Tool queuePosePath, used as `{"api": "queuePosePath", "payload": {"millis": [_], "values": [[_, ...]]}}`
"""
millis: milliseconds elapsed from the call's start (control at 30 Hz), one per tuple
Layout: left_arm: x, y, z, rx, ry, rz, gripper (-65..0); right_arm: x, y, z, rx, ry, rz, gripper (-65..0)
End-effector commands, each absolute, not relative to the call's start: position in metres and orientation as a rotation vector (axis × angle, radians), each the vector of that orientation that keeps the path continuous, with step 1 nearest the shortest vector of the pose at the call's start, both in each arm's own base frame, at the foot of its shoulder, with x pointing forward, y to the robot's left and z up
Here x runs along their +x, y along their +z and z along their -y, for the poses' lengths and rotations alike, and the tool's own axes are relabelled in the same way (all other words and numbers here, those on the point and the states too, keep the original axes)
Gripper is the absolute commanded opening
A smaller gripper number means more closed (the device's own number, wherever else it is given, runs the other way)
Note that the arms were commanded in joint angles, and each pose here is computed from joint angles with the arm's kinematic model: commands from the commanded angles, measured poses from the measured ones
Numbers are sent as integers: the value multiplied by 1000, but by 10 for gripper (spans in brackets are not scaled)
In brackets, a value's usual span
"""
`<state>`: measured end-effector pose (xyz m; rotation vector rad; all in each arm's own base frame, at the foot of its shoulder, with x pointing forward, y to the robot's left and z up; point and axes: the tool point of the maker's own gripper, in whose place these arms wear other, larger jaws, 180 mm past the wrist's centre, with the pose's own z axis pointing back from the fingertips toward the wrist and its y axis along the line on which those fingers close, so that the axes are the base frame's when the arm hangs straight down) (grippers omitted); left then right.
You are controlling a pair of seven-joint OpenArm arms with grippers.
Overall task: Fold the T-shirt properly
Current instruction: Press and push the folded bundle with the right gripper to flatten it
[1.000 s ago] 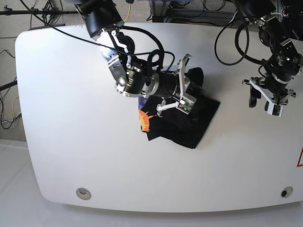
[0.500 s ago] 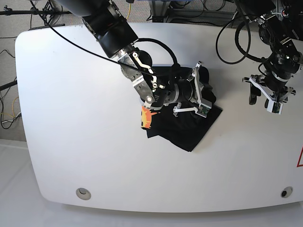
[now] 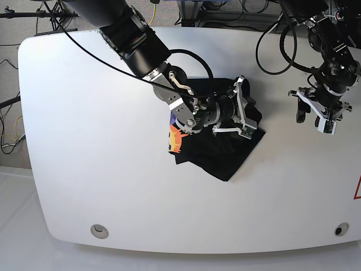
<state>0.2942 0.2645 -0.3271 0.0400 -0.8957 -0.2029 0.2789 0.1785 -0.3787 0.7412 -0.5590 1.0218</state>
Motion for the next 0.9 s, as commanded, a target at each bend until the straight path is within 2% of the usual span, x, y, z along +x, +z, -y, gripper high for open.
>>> {"api": "queuePosePath", "payload": {"millis": [0,133,200,633,867], "values": [[301,-314,-266,49,-214,943,-337,287,-350,-199,799,1030,636,-431],[301,-314,-266,49,-214,943,-337,290,-346,-201,799,1036,648,-317],[301,-314,-266,49,-214,943,-337,293,-342,-201,795,1040,658,-300],[301,-314,-266,49,-214,943,-337,325,-296,-204,762,1091,788,-341],[303,-308,-263,52,-226,958,-337,345,-266,-198,748,1076,873,-338]]}}
